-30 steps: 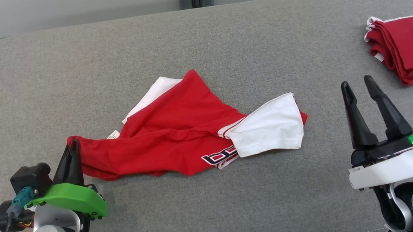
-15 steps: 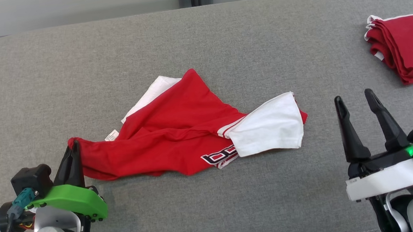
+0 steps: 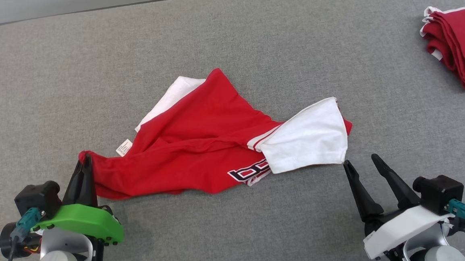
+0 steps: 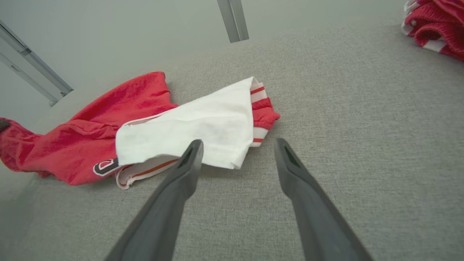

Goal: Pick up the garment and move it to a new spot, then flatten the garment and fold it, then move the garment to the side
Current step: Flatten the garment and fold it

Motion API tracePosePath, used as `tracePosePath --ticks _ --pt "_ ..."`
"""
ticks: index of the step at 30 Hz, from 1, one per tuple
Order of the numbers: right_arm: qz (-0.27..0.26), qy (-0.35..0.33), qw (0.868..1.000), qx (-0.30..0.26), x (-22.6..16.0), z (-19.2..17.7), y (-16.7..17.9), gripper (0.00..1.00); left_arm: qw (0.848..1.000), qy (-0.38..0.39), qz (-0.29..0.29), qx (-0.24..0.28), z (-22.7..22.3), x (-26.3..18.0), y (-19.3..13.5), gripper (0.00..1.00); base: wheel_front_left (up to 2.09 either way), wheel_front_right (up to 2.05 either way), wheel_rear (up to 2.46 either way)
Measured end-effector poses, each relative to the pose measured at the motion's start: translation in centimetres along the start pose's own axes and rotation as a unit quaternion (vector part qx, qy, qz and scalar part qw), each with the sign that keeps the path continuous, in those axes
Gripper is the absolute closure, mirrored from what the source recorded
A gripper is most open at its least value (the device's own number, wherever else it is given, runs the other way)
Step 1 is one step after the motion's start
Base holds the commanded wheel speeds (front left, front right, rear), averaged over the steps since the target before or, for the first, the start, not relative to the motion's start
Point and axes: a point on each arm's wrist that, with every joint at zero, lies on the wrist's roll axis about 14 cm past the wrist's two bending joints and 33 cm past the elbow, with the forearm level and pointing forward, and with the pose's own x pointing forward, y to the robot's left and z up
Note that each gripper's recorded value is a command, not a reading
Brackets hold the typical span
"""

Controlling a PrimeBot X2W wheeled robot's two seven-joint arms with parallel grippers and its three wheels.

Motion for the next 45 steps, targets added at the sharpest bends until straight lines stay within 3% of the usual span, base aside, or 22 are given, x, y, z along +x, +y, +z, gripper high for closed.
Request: tracePosePath --ticks 14,15,16,21,27,34,39,42,45 --pt "0.025 0.049 0.998 0.029 2.9 -3.5 0.7 0.0 1.0 0.01 0.006 -0.001 -1.0 0.4 0.5 1.0 0.0 0.0 0.0" --pt "0.026 0.048 0.998 0.032 3.1 -3.5 0.8 0.64 1.0 0.009 0.006 -0.002 -0.9 0.4 0.5 1.0 0.0 0.0 0.0" --pt "0.027 0.046 0.998 0.034 3.2 -3.4 0.9 1.0 1.0 0.009 0.006 -0.002 -0.9 0.5 0.5 1.0 0.0 0.0 0.0" --pt "0.031 0.048 0.998 0.036 3.3 -3.4 0.9 1.0 1.0 0.002 0.01 -0.004 -0.8 0.5 0.7 1.0 0.0 0.0 0.0" --pt "0.047 0.011 0.999 0.007 3.5 -1.0 1.3 1.0 1.0 -0.023 0.01 -0.004 0.4 0.6 0.8 1.0 0.0 0.0 0.0" --pt "0.054 -0.107 0.99 -0.072 3.2 6.8 0.6 1.0 0.993 -0.116 0.005 0.019 5.6 0.1 0.1 1.0 0.0 0.0 0.0" --pt "0.044 -0.227 0.959 -0.162 1.7 15.9 0.3 1.0 0.97 -0.238 -0.019 0.045 13.4 -1.4 -1.6 1.0 0.0 0.0 0.0" --pt "0.04 -0.293 0.932 -0.211 -0.2 21.1 1.1 1.0 0.942 -0.326 -0.036 0.064 19.0 -3.6 -3.0 1.0 0.0 0.0 0.0" --pt "0.035 -0.358 0.897 -0.255 -2.6 26.4 2.3 1.0 0.905 -0.413 -0.048 0.089 24.4 -6.5 -4.2 1.0 0.0 0.0 0.0"
